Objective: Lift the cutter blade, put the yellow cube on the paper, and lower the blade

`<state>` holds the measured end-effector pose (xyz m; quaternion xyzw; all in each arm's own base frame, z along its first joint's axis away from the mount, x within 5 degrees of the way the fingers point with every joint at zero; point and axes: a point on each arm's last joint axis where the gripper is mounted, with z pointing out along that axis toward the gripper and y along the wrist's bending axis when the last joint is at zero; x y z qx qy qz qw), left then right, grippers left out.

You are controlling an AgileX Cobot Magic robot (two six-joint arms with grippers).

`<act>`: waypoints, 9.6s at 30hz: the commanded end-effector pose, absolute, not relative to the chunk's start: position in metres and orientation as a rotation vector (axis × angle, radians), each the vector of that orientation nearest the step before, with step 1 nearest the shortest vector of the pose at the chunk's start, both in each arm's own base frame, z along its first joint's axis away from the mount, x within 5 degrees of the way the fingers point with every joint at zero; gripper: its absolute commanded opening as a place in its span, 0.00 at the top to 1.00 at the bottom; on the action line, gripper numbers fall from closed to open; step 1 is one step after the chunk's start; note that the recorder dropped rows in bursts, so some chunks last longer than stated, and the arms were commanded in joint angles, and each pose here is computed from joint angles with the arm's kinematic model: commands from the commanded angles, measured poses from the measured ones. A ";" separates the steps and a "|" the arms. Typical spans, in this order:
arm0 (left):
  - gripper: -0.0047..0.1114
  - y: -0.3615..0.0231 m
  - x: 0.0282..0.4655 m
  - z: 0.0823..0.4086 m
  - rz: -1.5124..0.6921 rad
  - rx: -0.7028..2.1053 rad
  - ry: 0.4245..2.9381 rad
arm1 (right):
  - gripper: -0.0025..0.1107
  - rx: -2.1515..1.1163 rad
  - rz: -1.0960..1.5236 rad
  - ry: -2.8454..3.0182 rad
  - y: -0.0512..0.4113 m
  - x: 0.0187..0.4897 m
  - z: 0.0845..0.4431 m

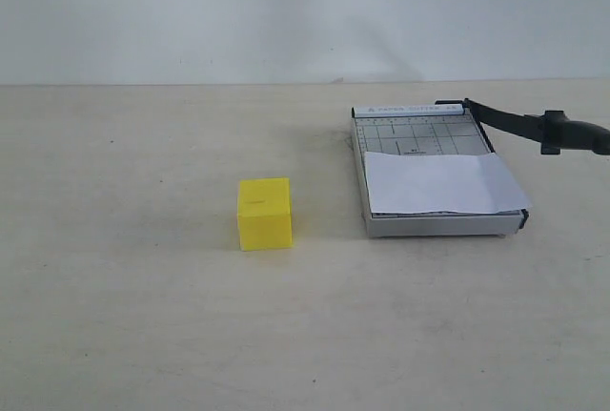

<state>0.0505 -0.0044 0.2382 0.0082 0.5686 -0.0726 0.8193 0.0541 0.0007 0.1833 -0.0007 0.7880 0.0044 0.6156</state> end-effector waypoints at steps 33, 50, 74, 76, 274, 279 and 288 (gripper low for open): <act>0.92 -0.248 0.275 0.299 -0.013 1.308 1.558 | 0.98 -0.008 0.001 1.807 0.000 0.054 0.184; 0.92 -0.288 0.314 0.227 -0.040 1.367 1.519 | 0.98 -0.008 0.001 1.807 0.000 0.054 0.184; 0.92 -0.272 0.370 0.165 0.048 1.420 1.474 | 0.98 -0.008 0.001 1.807 0.000 0.054 0.184; 0.92 -0.274 0.375 0.158 0.052 1.428 1.489 | 0.98 -0.008 0.001 1.807 0.000 0.054 0.184; 0.61 -0.175 0.229 0.344 -0.019 1.077 1.446 | 0.98 -0.008 0.001 1.806 0.000 0.054 0.184; 0.62 -0.140 0.184 0.338 -0.044 1.032 1.441 | 0.98 -0.008 0.001 1.806 0.000 0.054 0.184; 0.38 -0.128 0.172 0.298 -0.127 0.988 1.714 | 0.98 -0.008 0.001 1.806 0.000 0.054 0.184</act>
